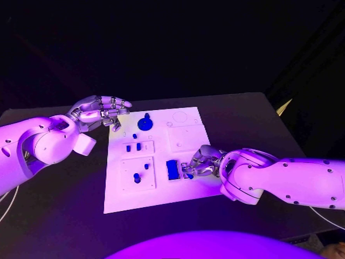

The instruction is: Assemble the parts on the task board

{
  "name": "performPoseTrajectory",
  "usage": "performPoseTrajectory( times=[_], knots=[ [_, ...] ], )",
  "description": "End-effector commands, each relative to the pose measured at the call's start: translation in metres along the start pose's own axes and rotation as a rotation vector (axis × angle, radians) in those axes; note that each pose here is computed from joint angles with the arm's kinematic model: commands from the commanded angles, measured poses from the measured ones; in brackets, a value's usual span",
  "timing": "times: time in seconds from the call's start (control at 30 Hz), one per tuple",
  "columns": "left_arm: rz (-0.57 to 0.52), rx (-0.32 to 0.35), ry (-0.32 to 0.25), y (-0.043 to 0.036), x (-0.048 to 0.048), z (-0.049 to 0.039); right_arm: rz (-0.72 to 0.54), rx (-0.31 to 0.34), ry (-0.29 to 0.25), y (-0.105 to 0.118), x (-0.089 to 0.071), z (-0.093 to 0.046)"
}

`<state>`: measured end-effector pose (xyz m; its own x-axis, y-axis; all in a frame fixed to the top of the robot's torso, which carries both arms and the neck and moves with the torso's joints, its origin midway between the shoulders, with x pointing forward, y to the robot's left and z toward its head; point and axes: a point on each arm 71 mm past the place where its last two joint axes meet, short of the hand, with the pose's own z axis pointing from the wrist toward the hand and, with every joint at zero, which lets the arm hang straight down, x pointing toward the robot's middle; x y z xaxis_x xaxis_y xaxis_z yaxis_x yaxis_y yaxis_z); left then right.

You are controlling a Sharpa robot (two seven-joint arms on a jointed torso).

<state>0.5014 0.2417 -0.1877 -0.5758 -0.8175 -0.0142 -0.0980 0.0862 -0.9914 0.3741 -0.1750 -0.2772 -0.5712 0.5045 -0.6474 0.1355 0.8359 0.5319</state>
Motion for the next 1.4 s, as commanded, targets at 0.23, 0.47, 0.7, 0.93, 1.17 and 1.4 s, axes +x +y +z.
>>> performPoseTrajectory(
  times=[0.23, 0.47, 0.7, 0.93, 1.17, 1.4],
  knots=[
    [-0.001, 0.006, 0.013, -0.001, 0.0019, 0.0001, -0.022, 0.0, 0.007, 0.0009, 0.0019, 0.0022],
    [0.0, 0.006, 0.012, -0.0011, 0.0017, -0.0002, -0.031, 0.0, 0.004, 0.0022, 0.0022, 0.0047],
    [0.0, 0.006, 0.012, -0.0011, 0.0016, -0.0004, -0.038, 0.003, -0.011, 0.0024, 0.0013, 0.007],
    [0.0, 0.005, 0.011, -0.001, 0.0013, -0.0007, -0.038, 0.0, -0.02, 0.0032, 0.0009, 0.0073],
    [0.001, 0.004, 0.011, -0.001, 0.0011, -0.0009, -0.033, -0.008, -0.026, 0.0037, 0.0005, 0.0065],
    [0.005, 0.004, 0.012, -0.0009, 0.001, -0.0011, -0.029, -0.018, -0.036, 0.0007, -0.0023, 0.0035]
  ],
)
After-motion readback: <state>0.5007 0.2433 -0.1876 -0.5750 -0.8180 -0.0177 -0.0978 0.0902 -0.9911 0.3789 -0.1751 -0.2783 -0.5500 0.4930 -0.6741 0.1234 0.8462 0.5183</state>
